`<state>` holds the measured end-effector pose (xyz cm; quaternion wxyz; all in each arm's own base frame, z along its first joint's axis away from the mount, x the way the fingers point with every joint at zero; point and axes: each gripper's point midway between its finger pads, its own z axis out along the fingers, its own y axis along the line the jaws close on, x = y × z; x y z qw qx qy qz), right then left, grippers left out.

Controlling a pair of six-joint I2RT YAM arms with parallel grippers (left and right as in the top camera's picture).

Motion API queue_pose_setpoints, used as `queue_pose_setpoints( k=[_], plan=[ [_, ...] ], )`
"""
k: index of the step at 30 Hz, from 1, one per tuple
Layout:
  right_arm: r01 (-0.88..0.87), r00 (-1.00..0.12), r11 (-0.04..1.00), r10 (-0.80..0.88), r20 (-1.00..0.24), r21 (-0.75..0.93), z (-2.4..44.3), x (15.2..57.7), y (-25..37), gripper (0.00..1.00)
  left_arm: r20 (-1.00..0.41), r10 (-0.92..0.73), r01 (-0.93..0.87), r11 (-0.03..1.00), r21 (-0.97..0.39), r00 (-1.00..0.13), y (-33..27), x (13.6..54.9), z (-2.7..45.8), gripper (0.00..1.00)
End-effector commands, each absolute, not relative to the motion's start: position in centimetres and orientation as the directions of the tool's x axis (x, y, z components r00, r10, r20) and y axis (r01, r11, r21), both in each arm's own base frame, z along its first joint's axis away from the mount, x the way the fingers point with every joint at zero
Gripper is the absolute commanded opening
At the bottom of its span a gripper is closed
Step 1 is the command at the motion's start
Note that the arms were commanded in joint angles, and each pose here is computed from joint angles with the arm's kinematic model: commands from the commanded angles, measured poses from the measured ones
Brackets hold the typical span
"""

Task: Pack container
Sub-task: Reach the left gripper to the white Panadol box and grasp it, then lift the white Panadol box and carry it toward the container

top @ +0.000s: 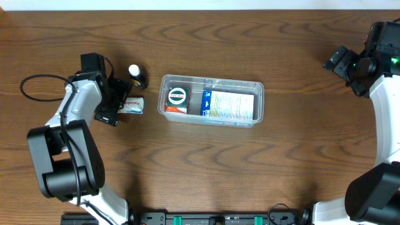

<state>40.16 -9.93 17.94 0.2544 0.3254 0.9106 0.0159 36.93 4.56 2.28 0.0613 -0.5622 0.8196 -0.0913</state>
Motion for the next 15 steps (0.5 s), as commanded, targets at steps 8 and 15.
queue_pose_setpoints(
  k=[8, 15],
  plan=[
    [0.597, -0.652, 0.778, 0.613, -0.447, 0.196, 17.7, 40.1, -10.1, 0.99, 0.013, -0.924, -0.907, 0.372, -0.197, -0.382, 4.7, 37.2, 1.3, 0.99],
    [0.597, -0.652, 0.778, 0.613, -0.447, 0.196, 17.7, 40.1, -10.1, 0.99, 0.031, -0.888, -0.881, 0.449, -0.151, -0.458, 4.5, 35.8, 1.1, 0.78]
  ],
)
